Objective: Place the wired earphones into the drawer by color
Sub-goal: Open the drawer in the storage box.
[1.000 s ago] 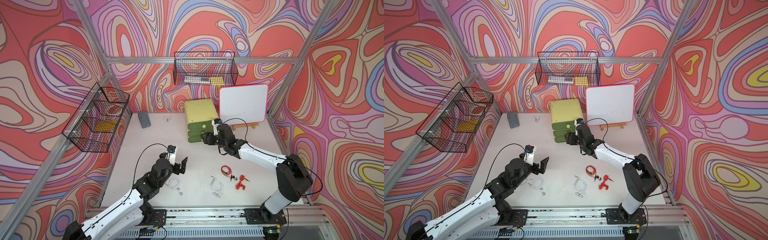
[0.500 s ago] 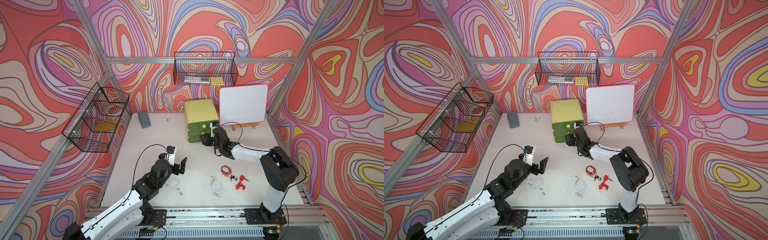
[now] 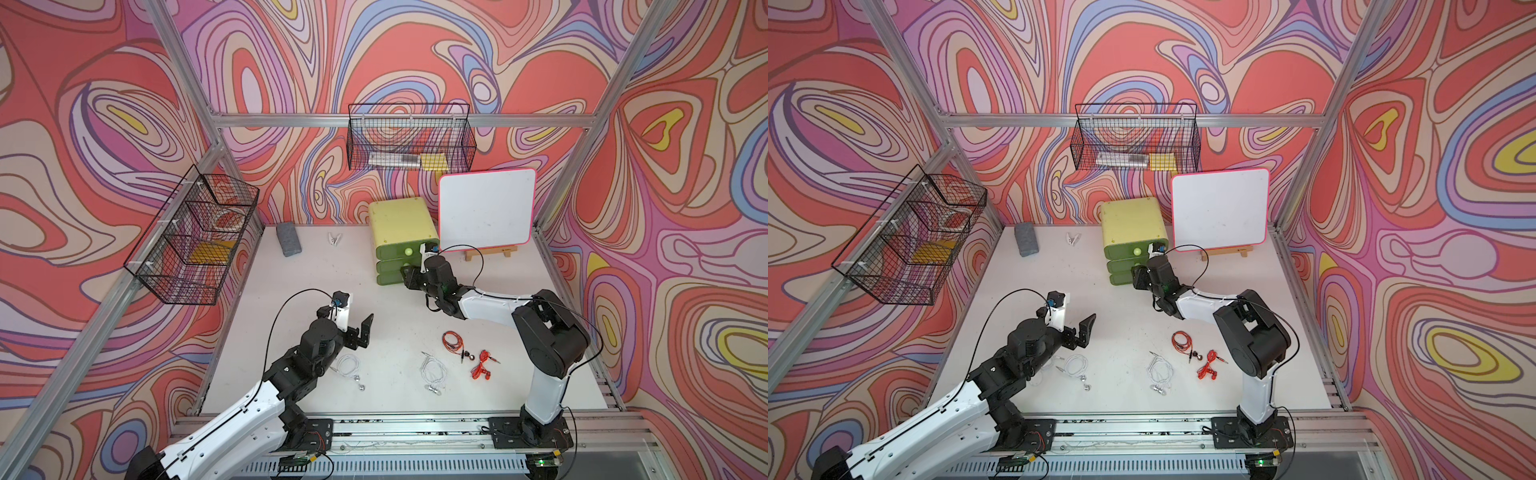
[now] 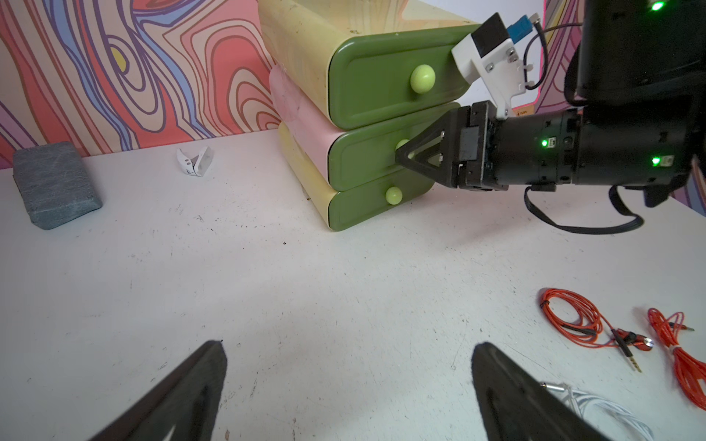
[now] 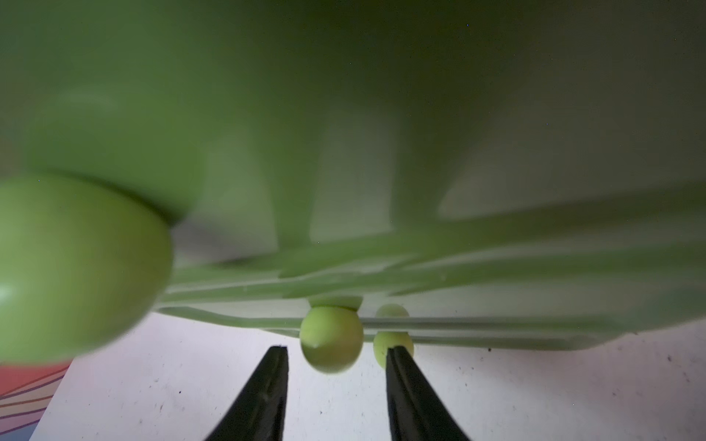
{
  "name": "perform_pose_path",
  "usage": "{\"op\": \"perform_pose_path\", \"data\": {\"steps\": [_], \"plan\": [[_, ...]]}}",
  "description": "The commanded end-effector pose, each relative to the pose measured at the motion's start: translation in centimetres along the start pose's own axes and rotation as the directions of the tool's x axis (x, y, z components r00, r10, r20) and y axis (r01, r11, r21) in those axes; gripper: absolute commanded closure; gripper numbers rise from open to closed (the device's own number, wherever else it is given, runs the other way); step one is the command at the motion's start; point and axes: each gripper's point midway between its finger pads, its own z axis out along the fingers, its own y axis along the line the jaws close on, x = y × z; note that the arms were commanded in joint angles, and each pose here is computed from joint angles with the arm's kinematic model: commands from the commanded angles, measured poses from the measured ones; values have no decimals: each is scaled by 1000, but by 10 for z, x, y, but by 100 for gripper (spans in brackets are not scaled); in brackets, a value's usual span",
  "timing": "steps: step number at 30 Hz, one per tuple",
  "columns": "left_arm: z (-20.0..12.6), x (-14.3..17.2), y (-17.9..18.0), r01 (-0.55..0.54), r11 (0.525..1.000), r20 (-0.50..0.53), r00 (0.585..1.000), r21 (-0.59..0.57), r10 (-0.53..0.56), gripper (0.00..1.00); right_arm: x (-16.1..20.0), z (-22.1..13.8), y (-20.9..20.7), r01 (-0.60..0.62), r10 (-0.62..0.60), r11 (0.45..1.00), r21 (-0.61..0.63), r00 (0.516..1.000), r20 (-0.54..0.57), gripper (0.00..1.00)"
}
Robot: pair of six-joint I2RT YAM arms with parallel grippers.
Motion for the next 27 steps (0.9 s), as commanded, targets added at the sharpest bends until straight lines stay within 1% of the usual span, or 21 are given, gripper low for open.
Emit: {"op": "perform_pose_path", "data": {"steps": [1, 7, 13, 16, 18, 23, 27], "plan": [[-1, -3, 3, 1, 1000, 20, 1000, -12, -1, 1, -3, 3, -8, -15, 14, 1000, 18, 999, 45, 58], [-1, -2, 3, 0, 1000, 19, 1000, -13, 0, 1, -6, 7, -8, -15, 14, 1000, 14, 998, 65, 66], [-2, -3, 4, 1, 1000, 24, 1000, -14, -1, 1, -5, 9, -9, -16, 15, 1000, 16, 998, 67, 68], [-2, -4, 4, 3, 1000, 28, 1000, -14, -2, 1, -5, 8, -9, -16, 15, 1000, 16, 997, 70, 74], [-1, -5, 3, 5, 1000, 29, 1000, -11, -5, 1, -5, 8, -9, -16, 15, 1000, 16, 997, 74, 76], [1, -12, 13, 36, 996, 25, 999, -76, -34, 1, -6, 5, -7, -24, 23, 1000, 7, 997, 71, 78], [8, -25, 7, 58, 996, 20, 998, -66, -57, 1, -6, 2, -6, -21, 21, 1000, 8, 998, 64, 78]]}}
